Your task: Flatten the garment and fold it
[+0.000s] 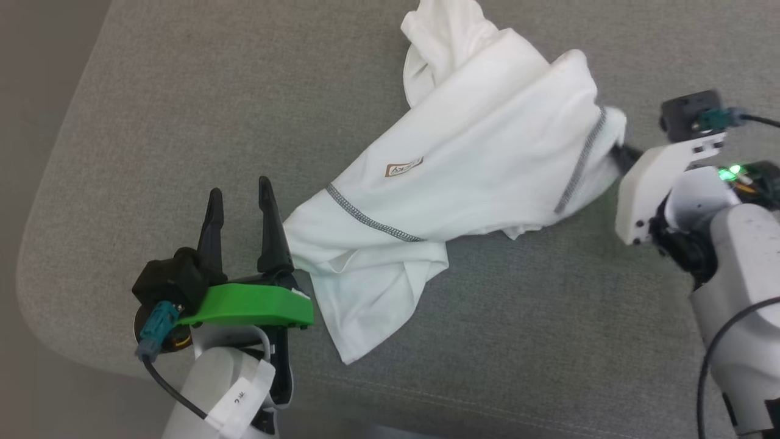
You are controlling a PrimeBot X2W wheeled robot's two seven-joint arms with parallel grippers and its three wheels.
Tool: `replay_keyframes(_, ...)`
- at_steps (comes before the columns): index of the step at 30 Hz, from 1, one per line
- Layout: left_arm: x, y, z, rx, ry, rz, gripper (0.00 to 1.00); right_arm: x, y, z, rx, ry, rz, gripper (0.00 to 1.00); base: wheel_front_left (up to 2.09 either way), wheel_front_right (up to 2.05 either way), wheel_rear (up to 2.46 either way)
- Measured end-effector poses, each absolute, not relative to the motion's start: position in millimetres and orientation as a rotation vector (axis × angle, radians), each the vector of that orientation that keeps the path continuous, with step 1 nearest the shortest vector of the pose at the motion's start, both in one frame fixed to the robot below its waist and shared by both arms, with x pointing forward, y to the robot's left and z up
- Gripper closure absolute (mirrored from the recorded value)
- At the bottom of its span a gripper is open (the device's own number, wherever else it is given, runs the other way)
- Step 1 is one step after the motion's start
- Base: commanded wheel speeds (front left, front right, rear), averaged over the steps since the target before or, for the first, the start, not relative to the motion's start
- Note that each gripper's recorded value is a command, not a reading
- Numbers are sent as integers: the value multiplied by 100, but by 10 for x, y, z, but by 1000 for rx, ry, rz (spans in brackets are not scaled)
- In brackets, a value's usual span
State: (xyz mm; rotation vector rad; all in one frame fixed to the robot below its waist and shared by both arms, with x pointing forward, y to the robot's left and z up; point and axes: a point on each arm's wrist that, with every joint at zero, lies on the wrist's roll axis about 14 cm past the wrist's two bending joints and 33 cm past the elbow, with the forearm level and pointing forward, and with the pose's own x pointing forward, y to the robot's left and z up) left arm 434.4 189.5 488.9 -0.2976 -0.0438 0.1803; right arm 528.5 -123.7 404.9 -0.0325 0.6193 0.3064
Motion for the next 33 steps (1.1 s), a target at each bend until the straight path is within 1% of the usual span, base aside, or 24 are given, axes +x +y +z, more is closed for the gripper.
replay_keyframes(4, 4299, 1916, 4904, -297, -46, 186, 0, 5452, -1608, 4627, -77, 380, 216, 100, 0, 0, 0)
replay_keyframes(7, 4265, 1895, 4928, -302, -50, 176, 0, 5389, -1982, 4983, -133, 266, 124, 100, 0, 0, 0)
replay_keyframes(9, 4254, 1858, 4938, -307, -51, 165, 0, 5278, -2257, 5177, -171, 211, 52, 100, 0, 0, 0)
replay_keyframes(12, 4263, 1760, 4989, -317, -61, 132, 0, 5020, -2695, 5470, -214, 128, -75, 100, 0, 0, 0)
replay_keyframes(15, 4282, 1683, 5035, -325, -71, 110, 0, 4661, -3147, 5631, -215, 94, -225, 100, 0, 0, 0)
replay_keyframes(16, 4290, 1645, 5053, -328, -75, 97, 0, 4512, -3268, 5575, -194, 121, -271, 100, 0, 0, 0)
replay_keyframes(18, 4300, 1571, 5083, -333, -80, 74, 0, 4175, -3414, 5267, -136, 243, -343, 100, 0, 0, 0)
replay_keyframes(19, 4303, 1544, 5091, -335, -81, 66, 0, 4033, -3436, 5097, -105, 308, -362, 100, 0, 0, 0)
replay_keyframes(21, 4309, 1483, 5092, -338, -78, 49, 0, 3662, -3412, 4635, -25, 493, -391, 100, 0, 0, 0)
replay_keyframes(23, 4319, 1428, 5087, -340, -74, 31, 0, 3399, -3357, 4337, 37, 615, -398, 100, 0, 0, 0)
replay_keyframes(25, 4327, 1377, 5067, -342, -67, 16, 0, 3222, -3295, 4132, 85, 703, -395, 100, 0, 0, 0)
replay_keyframes(27, 4332, 1348, 5050, -342, -61, 7, 0, 3121, -3226, 3996, 126, 757, -384, 100, 0, 0, 0)
replay_keyframes(28, 4333, 1333, 5045, -343, -59, 1, 0, 3089, -3184, 3942, 140, 776, -376, 81, 0, 0, 0)
replay_keyframes(29, 4331, 1322, 5039, -342, -56, -2, 0, 3079, -3154, 3922, 145, 780, -368, 51, 0, 0, 0)
replay_keyframes(30, 4328, 1311, 5031, -342, -53, -6, 0, 3089, -3128, 3927, 152, 765, -362, 0, 0, 0, 0)
replay_keyframes(33, 4314, 1284, 5027, -336, -51, -18, 0, 3240, -3112, 4128, 162, 613, -348, 0, 0, 0, 0)
